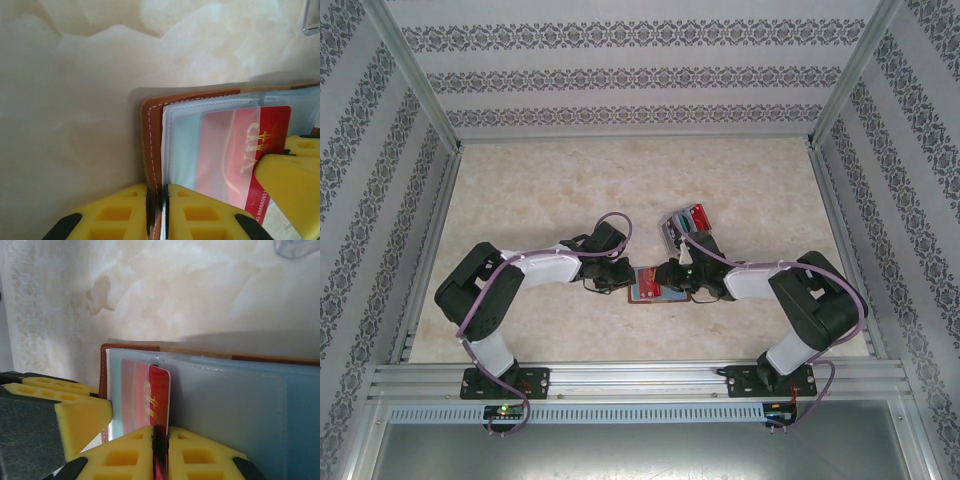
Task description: Put the credit cards into the card holder
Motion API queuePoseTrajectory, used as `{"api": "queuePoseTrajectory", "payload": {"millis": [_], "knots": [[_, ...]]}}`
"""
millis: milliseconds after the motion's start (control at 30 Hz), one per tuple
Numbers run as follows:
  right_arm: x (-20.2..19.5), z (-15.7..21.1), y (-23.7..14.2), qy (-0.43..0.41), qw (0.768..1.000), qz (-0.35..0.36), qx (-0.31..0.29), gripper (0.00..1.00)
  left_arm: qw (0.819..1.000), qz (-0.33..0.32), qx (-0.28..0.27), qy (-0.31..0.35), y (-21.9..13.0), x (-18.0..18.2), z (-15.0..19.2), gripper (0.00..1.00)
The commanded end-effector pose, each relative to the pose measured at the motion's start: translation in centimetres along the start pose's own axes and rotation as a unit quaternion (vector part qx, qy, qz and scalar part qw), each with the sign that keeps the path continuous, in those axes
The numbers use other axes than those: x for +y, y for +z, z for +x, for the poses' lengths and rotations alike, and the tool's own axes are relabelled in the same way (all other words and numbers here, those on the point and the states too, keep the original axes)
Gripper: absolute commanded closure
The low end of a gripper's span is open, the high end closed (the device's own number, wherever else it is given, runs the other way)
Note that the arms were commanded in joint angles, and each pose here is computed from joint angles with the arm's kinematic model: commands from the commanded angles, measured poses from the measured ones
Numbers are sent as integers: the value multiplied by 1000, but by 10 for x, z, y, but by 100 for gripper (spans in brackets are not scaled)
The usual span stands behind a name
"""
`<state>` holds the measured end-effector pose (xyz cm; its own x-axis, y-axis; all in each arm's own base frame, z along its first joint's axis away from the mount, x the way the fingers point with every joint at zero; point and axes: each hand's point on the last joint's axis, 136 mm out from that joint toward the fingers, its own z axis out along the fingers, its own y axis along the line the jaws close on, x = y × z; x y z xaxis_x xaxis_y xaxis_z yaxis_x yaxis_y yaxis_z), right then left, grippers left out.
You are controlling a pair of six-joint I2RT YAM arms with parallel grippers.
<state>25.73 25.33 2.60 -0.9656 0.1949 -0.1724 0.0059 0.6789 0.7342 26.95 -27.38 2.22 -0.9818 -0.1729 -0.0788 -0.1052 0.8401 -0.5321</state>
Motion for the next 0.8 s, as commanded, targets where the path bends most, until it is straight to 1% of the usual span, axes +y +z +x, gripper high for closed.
{"api": "queuePoseTrajectory", "payload": {"millis": [0, 33, 67, 200, 267, 333, 400, 433, 467, 567, 700, 767], "knots": [[-7, 5, -8, -13, 999, 39, 2, 77, 1000, -26, 9, -3, 7, 14, 8, 84], [-8, 4, -13, -18, 999, 49, -3, 72, 1000, -28, 9, -3, 7, 15, 9, 84], [-9, 4, -16, -22, 998, 56, -6, 70, 1000, -27, 8, -3, 7, 15, 8, 84], [-8, 6, -20, -31, 997, 64, 3, 69, 1000, -25, 7, -3, 7, 14, 8, 84], [-6, 7, -17, -32, 998, 56, 14, 76, 1000, -22, 7, -3, 8, 12, 7, 84], [-3, 10, -11, -31, 998, 49, 25, 78, 1000, -20, 8, -1, 8, 11, 7, 84], [-5, 10, -8, -29, 998, 57, 28, 80, 1000, -20, 8, 0, 8, 11, 7, 84], [-5, 10, -6, -30, 997, 59, 29, 84, 1000, -20, 9, 0, 8, 10, 7, 84], [-6, 11, -4, -29, 997, 61, 33, 86, 1000, -20, 8, 1, 8, 11, 7, 84], [1, 13, 2, -33, 997, 44, 47, 95, 1000, -17, 9, -2, 9, 11, 8, 84], [8, 13, 6, -36, 997, 35, 53, 94, 1000, -13, 9, -3, 9, 10, 9, 84], [11, 13, 9, -36, 997, 31, 57, 94, 1000, -10, 6, -3, 9, 9, 8, 80]]}}
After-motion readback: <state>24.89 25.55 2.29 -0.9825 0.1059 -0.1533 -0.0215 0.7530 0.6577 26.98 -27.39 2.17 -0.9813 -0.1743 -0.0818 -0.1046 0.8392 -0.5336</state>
